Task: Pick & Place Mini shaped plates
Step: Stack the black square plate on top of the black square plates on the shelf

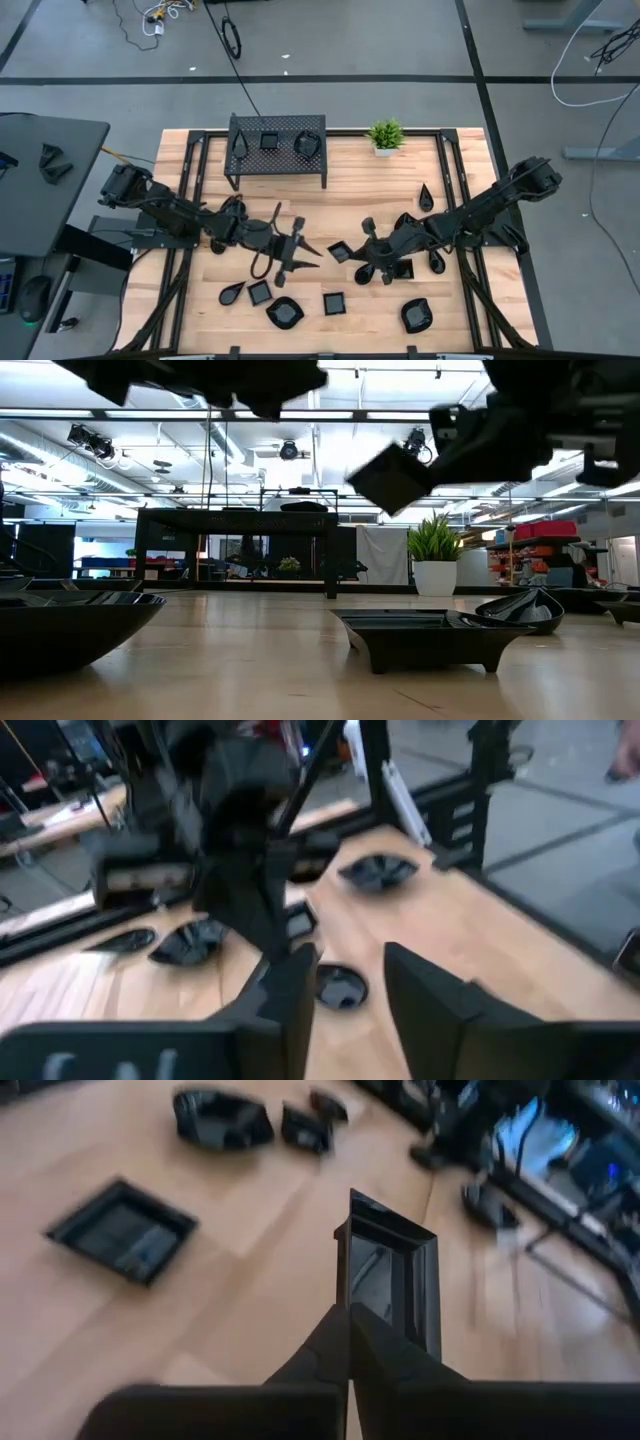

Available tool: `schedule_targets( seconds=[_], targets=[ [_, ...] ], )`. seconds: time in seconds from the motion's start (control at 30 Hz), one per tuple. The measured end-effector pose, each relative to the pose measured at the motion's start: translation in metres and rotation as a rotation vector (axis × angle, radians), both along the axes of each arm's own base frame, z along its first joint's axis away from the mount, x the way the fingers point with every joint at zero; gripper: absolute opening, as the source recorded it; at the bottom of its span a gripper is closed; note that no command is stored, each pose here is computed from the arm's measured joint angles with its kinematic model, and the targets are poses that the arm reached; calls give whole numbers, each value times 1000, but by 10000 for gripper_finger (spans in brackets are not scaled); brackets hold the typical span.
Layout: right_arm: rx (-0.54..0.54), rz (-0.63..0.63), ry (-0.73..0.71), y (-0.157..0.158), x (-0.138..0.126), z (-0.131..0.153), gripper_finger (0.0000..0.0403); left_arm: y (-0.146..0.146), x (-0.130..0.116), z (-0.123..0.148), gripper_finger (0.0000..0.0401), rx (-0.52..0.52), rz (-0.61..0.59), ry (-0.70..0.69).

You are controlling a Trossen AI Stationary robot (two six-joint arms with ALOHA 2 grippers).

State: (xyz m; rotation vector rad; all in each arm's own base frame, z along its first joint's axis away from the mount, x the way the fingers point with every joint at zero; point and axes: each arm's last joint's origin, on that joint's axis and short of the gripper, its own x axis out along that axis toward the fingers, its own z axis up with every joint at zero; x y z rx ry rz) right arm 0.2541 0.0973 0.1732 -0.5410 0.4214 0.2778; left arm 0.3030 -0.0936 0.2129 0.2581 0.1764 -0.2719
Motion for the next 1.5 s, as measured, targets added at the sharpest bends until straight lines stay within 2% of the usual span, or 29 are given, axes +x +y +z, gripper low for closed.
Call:
schedule_targets(
  seconds=[0.13,0.27,0.6,0.77,1.2,1.33,1.5],
  targets=[
    [11,19,-76,2,3,7,4,-1,15,-6,172,37,-27,14],
    [1,26,-96,2,4,9,4,-4,25,-11,181,61,-37,26],
    [2,27,-99,2,4,9,5,9,34,-16,133,36,28,63],
    [3,29,-98,2,4,9,5,8,34,-16,112,37,-4,65],
    [3,30,-99,2,4,9,6,8,34,-16,8,41,-13,65],
    [-4,31,-101,2,4,9,6,8,34,-17,8,42,-18,73],
    [-3,40,-142,2,5,13,19,6,33,-16,4,14,-80,78]
  ],
)
